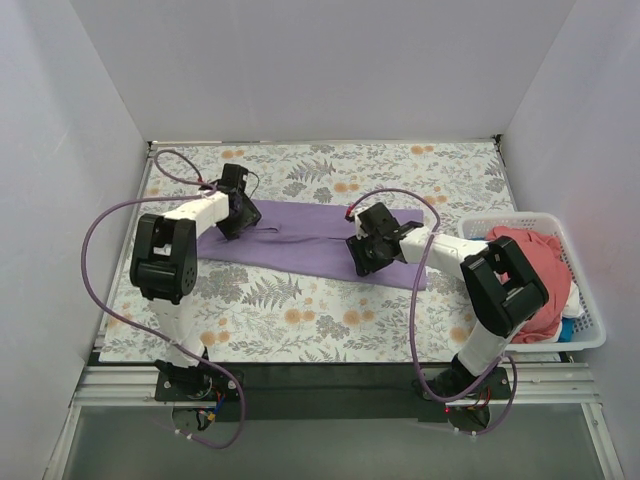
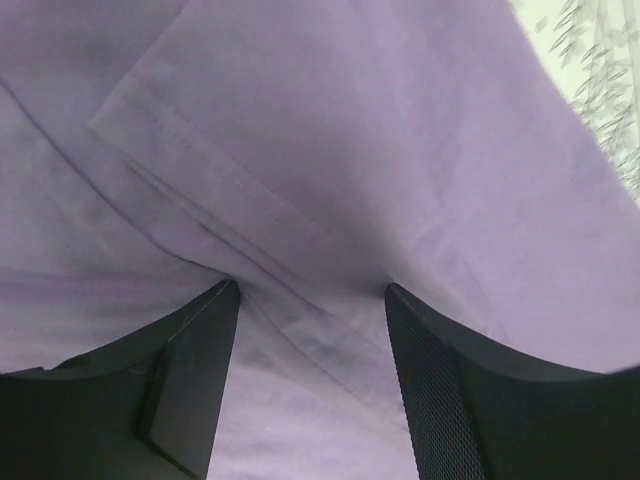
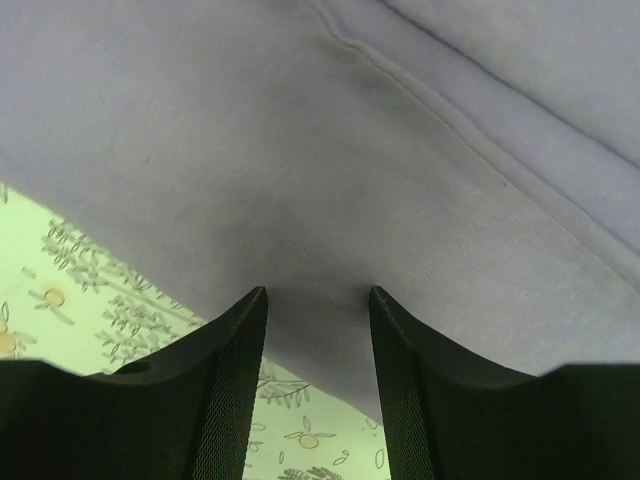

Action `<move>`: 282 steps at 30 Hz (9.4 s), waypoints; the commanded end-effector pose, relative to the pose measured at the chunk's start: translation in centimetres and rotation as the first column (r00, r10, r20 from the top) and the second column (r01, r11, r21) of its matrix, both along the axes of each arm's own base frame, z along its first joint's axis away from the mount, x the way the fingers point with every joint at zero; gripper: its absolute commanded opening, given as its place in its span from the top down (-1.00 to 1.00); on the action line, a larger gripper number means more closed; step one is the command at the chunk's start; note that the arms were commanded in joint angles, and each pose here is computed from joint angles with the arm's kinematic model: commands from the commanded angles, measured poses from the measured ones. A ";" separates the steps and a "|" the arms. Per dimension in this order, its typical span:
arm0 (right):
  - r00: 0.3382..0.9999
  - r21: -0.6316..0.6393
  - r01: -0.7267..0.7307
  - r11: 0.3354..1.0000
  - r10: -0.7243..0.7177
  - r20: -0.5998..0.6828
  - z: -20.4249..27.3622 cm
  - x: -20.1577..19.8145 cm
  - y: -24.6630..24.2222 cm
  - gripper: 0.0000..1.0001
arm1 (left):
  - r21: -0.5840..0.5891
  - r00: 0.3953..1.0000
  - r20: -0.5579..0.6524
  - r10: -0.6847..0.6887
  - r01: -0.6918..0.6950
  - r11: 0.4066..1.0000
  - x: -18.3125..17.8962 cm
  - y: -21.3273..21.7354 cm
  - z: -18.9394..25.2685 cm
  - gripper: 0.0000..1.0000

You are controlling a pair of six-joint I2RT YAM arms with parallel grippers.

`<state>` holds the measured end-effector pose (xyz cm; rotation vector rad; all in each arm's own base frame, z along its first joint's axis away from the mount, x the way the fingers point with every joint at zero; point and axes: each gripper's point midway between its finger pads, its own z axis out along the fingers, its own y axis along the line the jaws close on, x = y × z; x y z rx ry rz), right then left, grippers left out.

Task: Fold and stack the t-shirts
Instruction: Fold the tshirt

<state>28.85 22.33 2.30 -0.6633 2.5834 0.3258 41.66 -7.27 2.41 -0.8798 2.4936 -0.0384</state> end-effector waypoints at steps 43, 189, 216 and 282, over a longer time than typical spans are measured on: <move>0.868 0.133 -0.337 0.932 0.362 -0.339 0.3 -13.1 5.7 0.01 | -0.024 0.948 0.068 -0.310 0.313 0.950 10.1 -9.2 -1.8 -0.06; 0.968 0.533 0.226 0.815 -0.250 -0.028 -0.3 24.8 7.9 0.16 | -0.458 0.837 -0.172 -0.520 0.399 0.794 -17.2 -12.9 -0.8 -0.08; 0.978 0.100 0.169 0.981 -0.154 -0.138 5.4 -0.3 -0.9 -0.10 | -0.307 0.848 -0.212 -0.485 0.413 0.857 -23.6 -10.4 5.6 -0.44; 0.903 -0.004 0.041 0.999 -0.039 -0.427 -1.0 -17.3 -1.0 0.97 | -0.186 0.729 -0.467 -0.500 0.472 0.862 -30.6 -11.2 -1.3 0.22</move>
